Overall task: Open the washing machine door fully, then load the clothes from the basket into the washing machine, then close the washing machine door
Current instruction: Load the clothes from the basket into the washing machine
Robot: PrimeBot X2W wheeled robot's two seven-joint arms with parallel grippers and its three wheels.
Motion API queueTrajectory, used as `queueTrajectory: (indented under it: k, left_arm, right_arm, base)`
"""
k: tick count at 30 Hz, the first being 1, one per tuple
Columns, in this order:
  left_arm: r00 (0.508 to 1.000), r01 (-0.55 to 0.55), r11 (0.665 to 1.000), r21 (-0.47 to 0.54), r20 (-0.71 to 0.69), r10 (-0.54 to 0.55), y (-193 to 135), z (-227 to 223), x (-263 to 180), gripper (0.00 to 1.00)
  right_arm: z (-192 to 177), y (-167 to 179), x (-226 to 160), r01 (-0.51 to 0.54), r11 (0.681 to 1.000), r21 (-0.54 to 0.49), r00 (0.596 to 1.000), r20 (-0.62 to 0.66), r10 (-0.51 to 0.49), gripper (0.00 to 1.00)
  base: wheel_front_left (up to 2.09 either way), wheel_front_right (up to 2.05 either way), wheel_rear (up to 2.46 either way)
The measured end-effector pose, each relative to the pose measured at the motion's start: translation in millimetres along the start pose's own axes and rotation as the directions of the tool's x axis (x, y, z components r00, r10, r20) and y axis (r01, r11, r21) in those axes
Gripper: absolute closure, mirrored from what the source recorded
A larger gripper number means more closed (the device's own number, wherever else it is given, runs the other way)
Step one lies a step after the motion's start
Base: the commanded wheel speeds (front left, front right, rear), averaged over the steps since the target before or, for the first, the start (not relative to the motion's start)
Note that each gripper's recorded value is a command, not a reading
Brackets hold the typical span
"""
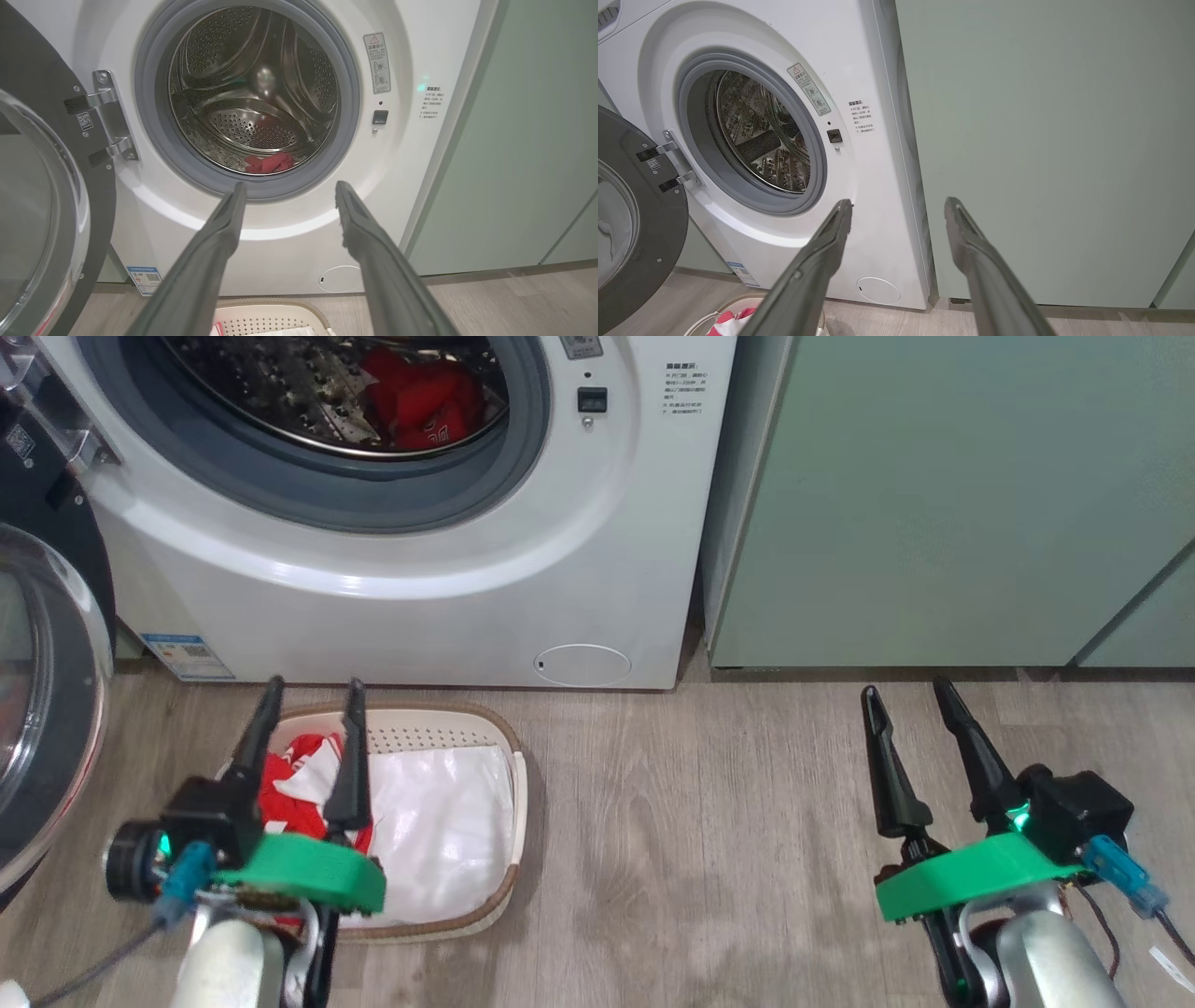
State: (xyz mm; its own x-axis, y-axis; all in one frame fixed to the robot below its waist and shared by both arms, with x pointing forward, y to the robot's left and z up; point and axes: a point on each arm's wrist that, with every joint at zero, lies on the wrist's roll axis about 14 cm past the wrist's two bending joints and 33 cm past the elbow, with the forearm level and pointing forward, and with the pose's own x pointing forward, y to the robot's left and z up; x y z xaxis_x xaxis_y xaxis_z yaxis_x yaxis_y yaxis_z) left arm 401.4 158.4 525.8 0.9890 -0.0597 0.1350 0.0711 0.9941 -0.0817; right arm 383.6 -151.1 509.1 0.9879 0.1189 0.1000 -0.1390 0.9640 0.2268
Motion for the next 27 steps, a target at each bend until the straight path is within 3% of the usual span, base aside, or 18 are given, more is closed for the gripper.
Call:
queueTrajectory:
  k: [27]
  left_arm:
    - [1.000, -0.014, 1.000, 0.017, -0.004, 0.014, -3.3, -2.2, -9.5, 0.00]
  right_arm:
    - [-2.6, -0.4, -4.0, 0.003, 1.000, 0.002, 1.000, -0.009, -0.003, 0.00]
  base:
    - [0.00, 0.00, 0.00]
